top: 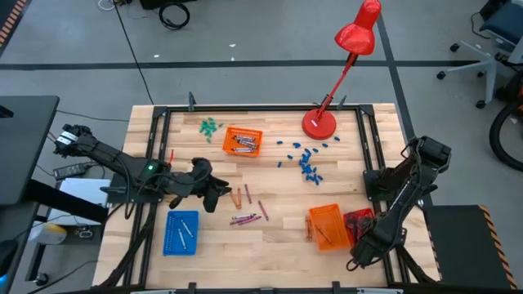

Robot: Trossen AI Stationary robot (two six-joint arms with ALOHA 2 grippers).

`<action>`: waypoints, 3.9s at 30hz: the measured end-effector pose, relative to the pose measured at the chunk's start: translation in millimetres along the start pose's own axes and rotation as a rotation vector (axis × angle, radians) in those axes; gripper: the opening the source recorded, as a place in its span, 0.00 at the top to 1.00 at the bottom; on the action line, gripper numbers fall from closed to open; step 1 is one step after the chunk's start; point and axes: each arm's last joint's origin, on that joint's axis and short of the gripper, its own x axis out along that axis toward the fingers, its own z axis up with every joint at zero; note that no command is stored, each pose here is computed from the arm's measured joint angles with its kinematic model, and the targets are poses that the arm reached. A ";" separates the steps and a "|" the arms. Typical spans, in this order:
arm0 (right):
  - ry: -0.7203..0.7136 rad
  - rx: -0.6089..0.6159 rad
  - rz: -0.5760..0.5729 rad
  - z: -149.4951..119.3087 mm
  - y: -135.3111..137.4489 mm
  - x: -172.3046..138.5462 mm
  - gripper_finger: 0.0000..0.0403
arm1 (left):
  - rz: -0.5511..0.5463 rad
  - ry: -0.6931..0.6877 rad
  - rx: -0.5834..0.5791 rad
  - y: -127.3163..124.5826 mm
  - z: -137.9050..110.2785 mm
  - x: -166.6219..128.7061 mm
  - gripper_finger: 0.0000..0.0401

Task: Sort crayons
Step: Put the red crayon into the red bin

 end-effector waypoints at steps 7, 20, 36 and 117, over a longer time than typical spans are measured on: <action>-0.021 -0.035 -0.068 3.6 -0.9 2.8 0.76 | 0.000 0.000 -0.010 0.0 -0.1 0.0 0.65; -0.117 0.401 -0.163 11.9 -1.1 -29.1 0.63 | 0.016 0.014 0.015 1.6 -1.5 -0.1 0.65; -0.425 2.021 0.127 0.8 5.3 -47.9 0.66 | 0.015 0.014 0.150 1.7 -1.4 0.0 0.65; -1.166 1.296 -0.422 -52.4 -283.5 -183.5 0.78 | 0.204 0.300 0.311 21.0 41.2 -44.1 0.65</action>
